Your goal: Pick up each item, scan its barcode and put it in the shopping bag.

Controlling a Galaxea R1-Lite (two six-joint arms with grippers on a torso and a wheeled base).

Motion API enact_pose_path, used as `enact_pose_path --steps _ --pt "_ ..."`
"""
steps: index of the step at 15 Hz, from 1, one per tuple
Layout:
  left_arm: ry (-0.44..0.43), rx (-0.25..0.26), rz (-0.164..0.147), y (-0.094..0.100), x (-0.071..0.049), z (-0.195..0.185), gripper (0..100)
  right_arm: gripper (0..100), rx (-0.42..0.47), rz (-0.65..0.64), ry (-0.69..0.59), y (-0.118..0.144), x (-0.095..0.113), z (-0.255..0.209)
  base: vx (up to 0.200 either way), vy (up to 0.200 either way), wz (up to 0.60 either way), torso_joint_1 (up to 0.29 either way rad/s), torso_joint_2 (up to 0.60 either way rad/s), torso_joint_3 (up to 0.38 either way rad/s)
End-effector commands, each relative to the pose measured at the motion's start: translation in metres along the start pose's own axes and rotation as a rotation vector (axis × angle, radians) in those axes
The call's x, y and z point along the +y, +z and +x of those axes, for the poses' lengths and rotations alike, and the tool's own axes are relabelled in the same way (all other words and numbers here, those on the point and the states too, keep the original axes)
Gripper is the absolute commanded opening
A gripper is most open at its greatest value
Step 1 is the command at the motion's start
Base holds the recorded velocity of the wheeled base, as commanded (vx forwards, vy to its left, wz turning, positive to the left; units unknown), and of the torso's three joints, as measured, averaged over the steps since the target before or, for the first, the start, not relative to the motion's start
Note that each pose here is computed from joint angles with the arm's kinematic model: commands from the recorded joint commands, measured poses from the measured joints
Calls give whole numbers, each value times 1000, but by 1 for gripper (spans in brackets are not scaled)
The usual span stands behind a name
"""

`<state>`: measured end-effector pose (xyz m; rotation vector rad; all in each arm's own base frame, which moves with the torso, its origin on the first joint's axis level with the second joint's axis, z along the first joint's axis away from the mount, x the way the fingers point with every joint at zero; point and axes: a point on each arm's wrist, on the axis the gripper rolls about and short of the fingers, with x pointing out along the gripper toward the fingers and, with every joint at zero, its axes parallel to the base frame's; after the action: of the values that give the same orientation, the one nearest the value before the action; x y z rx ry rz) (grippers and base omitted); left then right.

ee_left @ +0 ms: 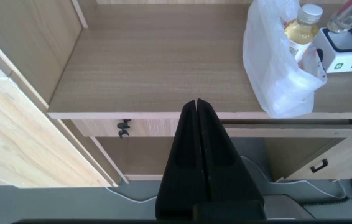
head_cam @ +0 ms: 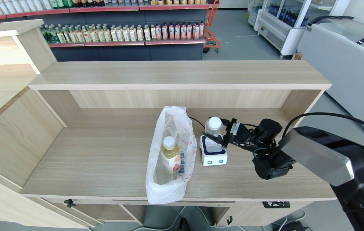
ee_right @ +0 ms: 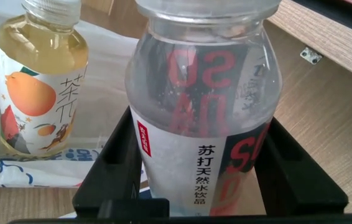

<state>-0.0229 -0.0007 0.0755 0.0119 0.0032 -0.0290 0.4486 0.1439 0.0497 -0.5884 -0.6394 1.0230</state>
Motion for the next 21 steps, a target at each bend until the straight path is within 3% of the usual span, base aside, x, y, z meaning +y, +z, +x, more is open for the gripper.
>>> enact_pose_path --steps 1,4,5,6,7,9,12,15,21 --pt "0 0 0 0 0 0 0 0 0 0 -2 0 0 0 0 0 0 0 0 0" --pt "0 0 0 0 0 0 0 0 -6 -11 -13 5 -6 1 0 0 0 0 0 0" --pt "0 0 0 0 0 0 0 0 -24 3 -31 19 -19 1 0 0 0 0 0 0" --pt "0 1 0 0 0 0 0 0 -47 15 -53 38 -36 1 0 0 0 0 0 0" --pt "0 0 0 0 0 0 0 0 -57 74 -143 76 -65 -8 0 0 0 0 0 0" --pt "0 0 0 0 0 0 0 0 4 244 -282 113 -81 -33 0 0 0 0 0 0" --pt "0 1 0 0 0 0 0 0 169 460 -467 137 -79 -65 0 0 0 0 0 0" --pt "0 0 0 0 0 0 0 0 209 558 -582 131 -74 -70 0 0 0 0 0 0" --pt "0 -2 0 0 0 0 0 0 205 589 -548 134 -64 -62 0 0 0 0 0 0"
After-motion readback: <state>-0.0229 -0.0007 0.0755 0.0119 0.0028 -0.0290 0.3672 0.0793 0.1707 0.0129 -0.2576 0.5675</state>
